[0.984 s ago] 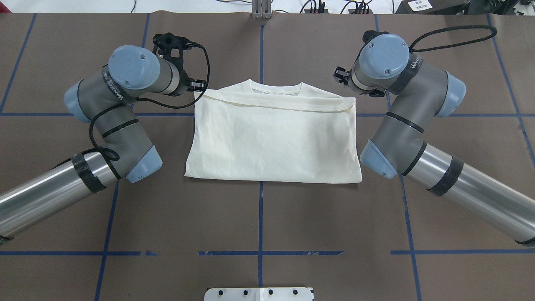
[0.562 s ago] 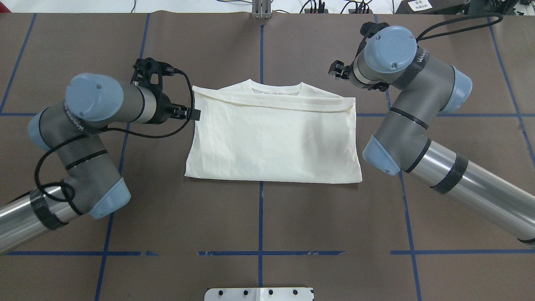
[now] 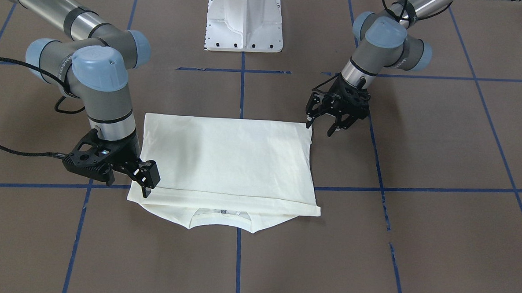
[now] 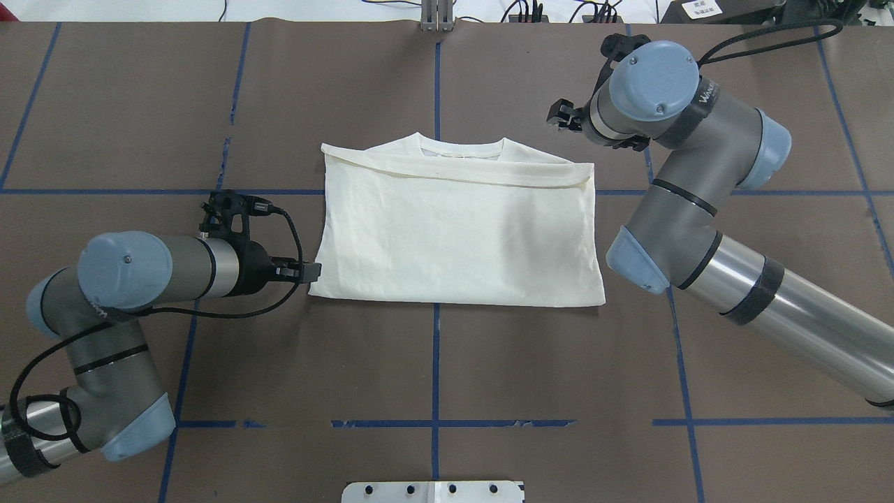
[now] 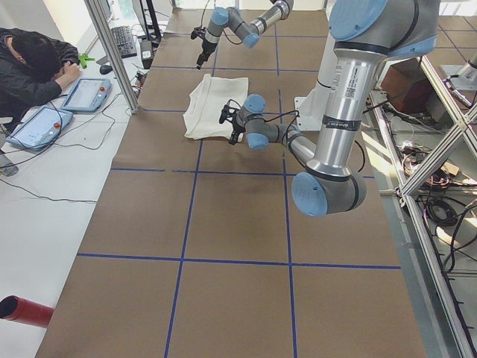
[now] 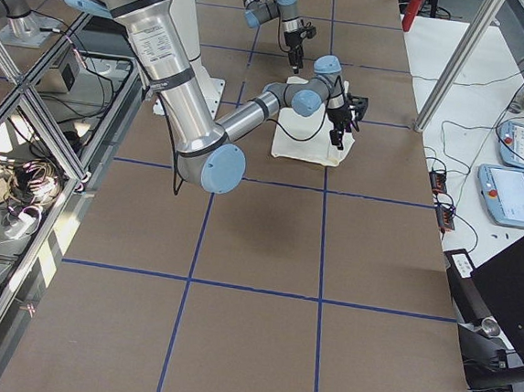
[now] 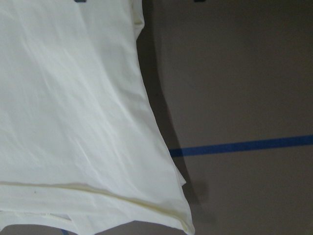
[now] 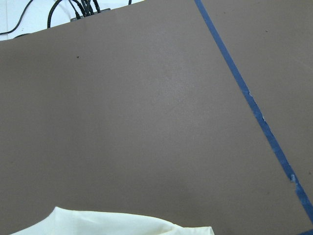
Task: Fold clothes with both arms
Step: 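Move the left gripper down to the folded shirt's side edge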
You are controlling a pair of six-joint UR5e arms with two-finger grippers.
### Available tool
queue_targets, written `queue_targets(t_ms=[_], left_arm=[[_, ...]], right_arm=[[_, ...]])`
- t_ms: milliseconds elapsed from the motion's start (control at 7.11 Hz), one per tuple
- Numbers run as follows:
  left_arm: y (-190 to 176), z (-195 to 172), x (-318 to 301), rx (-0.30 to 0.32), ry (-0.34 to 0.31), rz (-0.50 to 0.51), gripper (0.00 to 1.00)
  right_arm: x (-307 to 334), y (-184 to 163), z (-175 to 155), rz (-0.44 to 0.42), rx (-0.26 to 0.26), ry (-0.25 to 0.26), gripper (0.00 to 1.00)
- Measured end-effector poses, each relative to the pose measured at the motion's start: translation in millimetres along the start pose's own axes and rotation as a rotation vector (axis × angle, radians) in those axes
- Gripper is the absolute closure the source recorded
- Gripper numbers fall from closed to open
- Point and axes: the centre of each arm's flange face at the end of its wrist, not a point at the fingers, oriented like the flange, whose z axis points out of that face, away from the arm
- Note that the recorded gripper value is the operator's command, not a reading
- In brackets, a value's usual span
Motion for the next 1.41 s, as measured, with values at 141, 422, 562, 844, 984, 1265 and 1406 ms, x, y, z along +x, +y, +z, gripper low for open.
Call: queue_targets(t_ms=[141,422,562,844,984,1265,1406], left_arm=[[11.9,5.0,7.1,-0.011,0.008,-0.005,0.48],[28.0,14.1,14.3,-0.03,0.009,0.0,0.49],[31.5,16.2,15.2,-0.035,0.009,0.001,0.6],[33.9,17.5,16.8,-0.038,0.01,0.003,1.0],[33.8,17.7,17.9,-0.038,0.011,0.003,1.0],[31.6,17.1,19.0,-0.031,0.012,0.004,1.0],[26.8,15.5,17.0,-0.016,0.006,0.006,1.0]], right_arm=[[0.2,0.0,0.1,0.0,0.0,0.0,0.0],[-0.1,0.1,-0.3,0.002,0.0,-0.001,0.0],[-0.2,0.0,-0.6,0.003,0.0,-0.001,0.0],[0.0,0.1,-1.5,0.005,0.001,-0.003,0.0],[0.0,0.2,-2.1,0.005,0.001,-0.004,0.0],[0.4,0.3,-2.3,0.005,0.001,-0.004,0.0],[0.7,0.4,-2.1,0.005,0.001,-0.004,0.0]])
